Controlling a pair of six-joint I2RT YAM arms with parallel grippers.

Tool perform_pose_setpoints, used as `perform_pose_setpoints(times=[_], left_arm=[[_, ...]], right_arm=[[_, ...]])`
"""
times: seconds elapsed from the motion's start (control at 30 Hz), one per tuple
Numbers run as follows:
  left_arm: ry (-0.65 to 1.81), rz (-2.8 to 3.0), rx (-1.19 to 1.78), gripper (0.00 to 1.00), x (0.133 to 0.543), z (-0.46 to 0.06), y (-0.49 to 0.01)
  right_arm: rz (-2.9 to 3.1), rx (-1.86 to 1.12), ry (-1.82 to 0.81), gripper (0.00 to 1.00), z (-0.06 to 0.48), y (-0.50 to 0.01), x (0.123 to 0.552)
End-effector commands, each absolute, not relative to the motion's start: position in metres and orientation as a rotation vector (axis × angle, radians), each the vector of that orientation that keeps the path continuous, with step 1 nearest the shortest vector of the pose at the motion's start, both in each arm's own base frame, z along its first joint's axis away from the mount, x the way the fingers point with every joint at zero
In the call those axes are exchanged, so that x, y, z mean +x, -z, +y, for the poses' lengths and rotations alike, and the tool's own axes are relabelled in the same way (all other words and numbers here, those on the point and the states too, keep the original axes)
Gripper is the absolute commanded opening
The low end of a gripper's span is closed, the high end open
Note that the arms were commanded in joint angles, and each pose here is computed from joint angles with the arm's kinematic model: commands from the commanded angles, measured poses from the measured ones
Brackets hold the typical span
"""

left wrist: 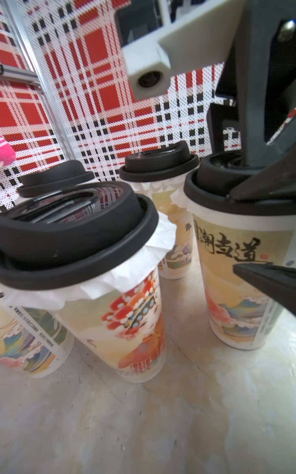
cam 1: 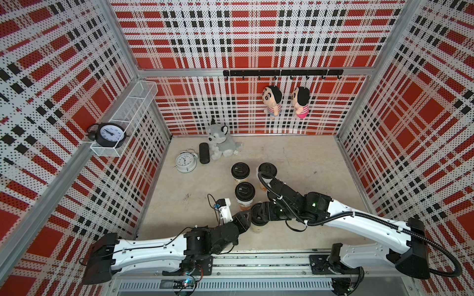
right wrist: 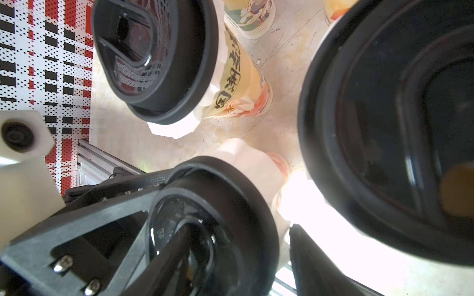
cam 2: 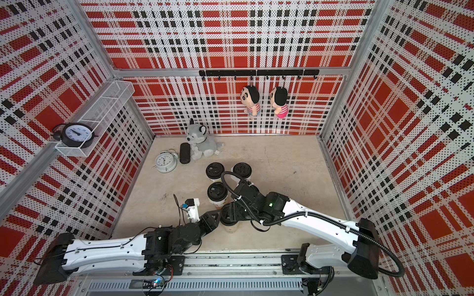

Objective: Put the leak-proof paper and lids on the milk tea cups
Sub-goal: Secure the cup lid on the cup.

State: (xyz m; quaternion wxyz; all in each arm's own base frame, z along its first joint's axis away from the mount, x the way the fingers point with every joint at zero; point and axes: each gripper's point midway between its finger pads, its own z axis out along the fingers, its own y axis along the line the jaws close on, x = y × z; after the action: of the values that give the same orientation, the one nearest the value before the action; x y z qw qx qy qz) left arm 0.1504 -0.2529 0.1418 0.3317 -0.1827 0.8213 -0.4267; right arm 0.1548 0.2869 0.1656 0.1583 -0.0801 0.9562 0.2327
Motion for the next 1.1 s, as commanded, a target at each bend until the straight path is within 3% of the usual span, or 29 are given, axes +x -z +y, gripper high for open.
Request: perform_pose_setpoints(times=[0.0,0.6,1.07], left_arm=[[0.576,2.941,-0.054,0.41,0.036,-0.184,0.024],[0.491,2.989,-0.207,0.40,0.017,-0.156,0.049],[0.724,2.721,-0.301,0.44,0.061,-0.181,-0.054]], right_arm=[[3.065,-0.343,-0.170,0.64,0.223,-0.080,0.108],[3.065,-0.363,-0.170,0.64,0.227,-0.078,0.109],[3.058,-0.372,-0.172,0.64,0.227,-0.077,0.110]])
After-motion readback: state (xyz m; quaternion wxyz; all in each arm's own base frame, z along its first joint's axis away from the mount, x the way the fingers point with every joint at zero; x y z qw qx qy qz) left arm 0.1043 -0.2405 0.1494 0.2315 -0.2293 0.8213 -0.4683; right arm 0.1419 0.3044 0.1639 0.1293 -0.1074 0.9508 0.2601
